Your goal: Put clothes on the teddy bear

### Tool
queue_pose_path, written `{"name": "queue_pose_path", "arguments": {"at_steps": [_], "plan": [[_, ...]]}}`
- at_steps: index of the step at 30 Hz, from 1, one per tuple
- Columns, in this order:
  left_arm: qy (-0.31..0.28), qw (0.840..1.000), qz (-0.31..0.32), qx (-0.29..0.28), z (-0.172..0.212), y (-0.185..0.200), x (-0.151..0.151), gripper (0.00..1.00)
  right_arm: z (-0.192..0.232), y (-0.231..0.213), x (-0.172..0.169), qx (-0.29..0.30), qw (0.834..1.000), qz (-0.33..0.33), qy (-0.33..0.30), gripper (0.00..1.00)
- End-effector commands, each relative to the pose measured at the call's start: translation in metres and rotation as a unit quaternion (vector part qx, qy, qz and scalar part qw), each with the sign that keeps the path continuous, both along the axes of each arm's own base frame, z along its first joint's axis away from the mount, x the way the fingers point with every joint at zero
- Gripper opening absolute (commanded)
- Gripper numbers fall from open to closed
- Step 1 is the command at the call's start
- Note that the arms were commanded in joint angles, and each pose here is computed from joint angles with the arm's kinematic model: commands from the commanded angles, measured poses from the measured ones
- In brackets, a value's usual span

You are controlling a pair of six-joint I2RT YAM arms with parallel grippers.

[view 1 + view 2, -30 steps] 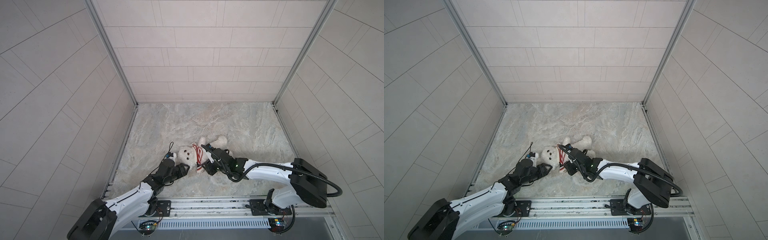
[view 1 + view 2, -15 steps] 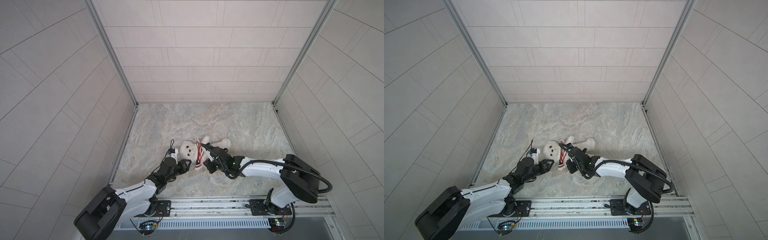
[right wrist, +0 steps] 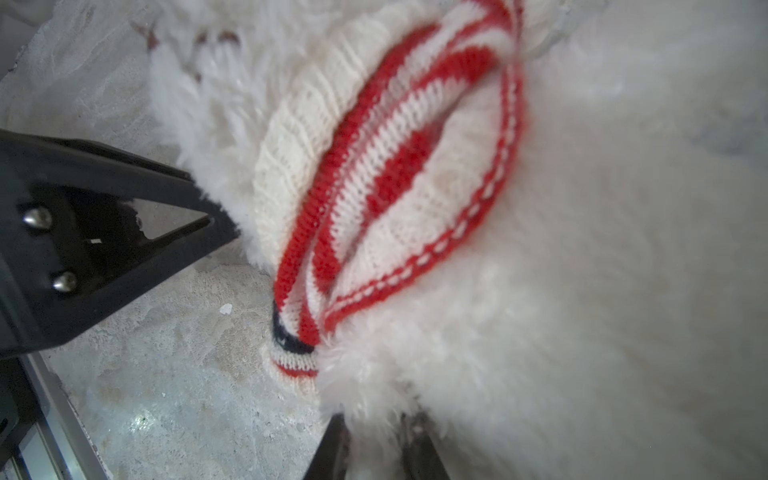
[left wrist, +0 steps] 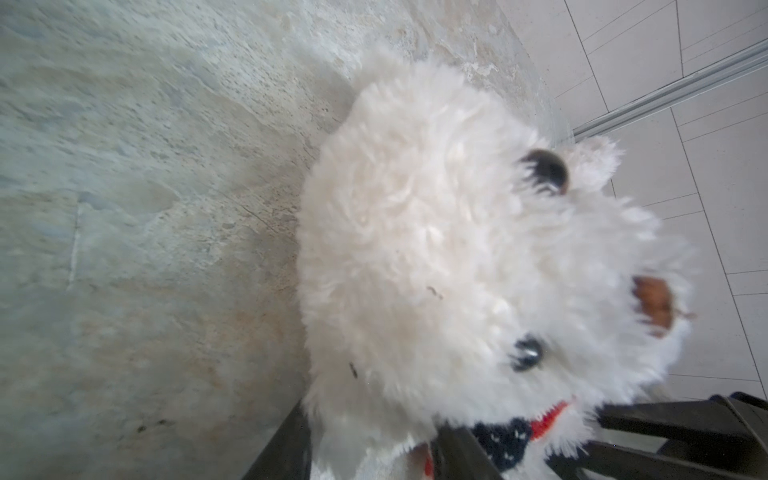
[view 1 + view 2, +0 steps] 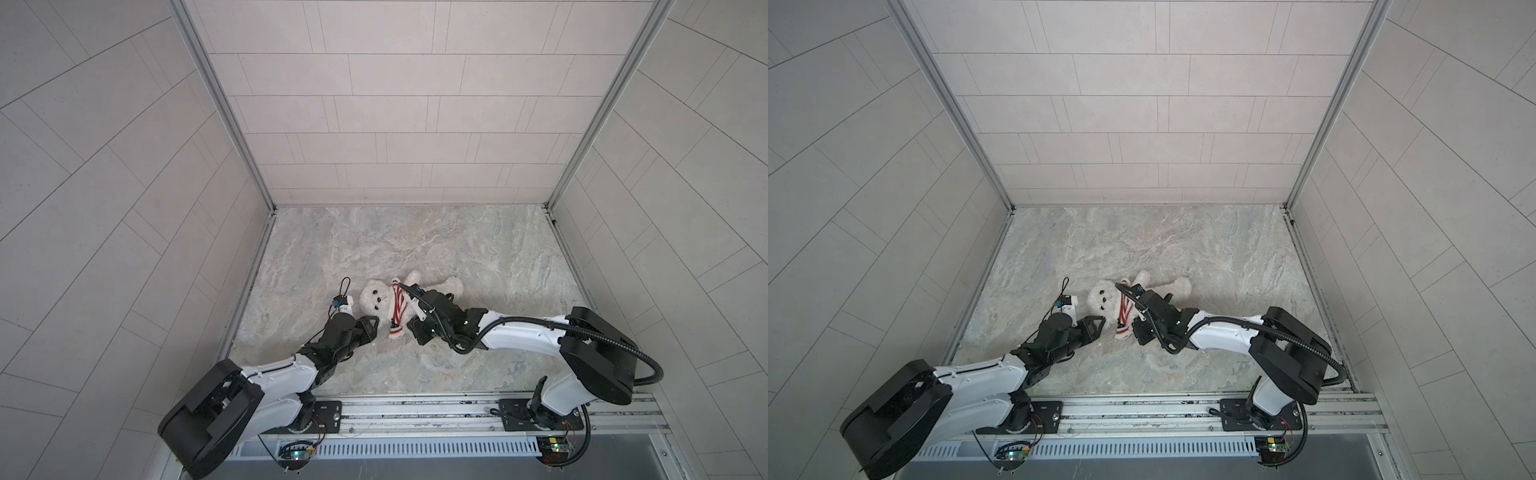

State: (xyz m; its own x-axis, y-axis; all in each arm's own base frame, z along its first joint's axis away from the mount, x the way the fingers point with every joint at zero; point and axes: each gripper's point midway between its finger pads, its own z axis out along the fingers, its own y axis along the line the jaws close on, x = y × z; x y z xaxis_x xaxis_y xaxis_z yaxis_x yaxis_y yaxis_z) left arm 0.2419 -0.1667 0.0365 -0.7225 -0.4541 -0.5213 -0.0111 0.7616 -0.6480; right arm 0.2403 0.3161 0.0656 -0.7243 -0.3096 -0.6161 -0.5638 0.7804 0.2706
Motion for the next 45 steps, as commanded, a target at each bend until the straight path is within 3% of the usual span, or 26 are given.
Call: {"name": "queue_pose_path", "arguments": {"at_steps": [1,8,12,25,33,40,45], "plan": [[-0.016,1.000,0.009,-0.005,0.005,-0.001,0.011,0.49,0.003,-0.001,0.002,0.001,1.000,-0.004,0.002,0.20],[-0.012,0.999,0.022,-0.028,-0.006,0.003,0.015,0.48,0.001,-0.002,0.002,0.001,1.000,-0.006,0.005,0.18],[-0.016,0.999,0.017,-0.036,-0.005,0.000,0.016,0.33,0.002,-0.003,0.002,0.004,1.000,-0.008,0.004,0.16],[-0.038,0.999,0.008,-0.035,0.025,0.001,0.007,0.00,0.031,-0.007,0.000,0.023,0.999,-0.001,-0.022,0.18],[-0.042,0.998,-0.011,-0.055,0.054,-0.007,-0.012,0.00,0.074,-0.034,-0.011,0.026,0.997,-0.002,-0.071,0.37],[-0.029,0.994,-0.021,-0.101,0.063,-0.019,-0.021,0.00,0.092,-0.058,-0.044,0.024,0.996,0.006,-0.082,0.38],[-0.040,0.991,-0.025,-0.126,0.084,-0.025,-0.023,0.00,0.065,-0.066,-0.087,0.037,0.996,0.051,-0.060,0.39]]}}
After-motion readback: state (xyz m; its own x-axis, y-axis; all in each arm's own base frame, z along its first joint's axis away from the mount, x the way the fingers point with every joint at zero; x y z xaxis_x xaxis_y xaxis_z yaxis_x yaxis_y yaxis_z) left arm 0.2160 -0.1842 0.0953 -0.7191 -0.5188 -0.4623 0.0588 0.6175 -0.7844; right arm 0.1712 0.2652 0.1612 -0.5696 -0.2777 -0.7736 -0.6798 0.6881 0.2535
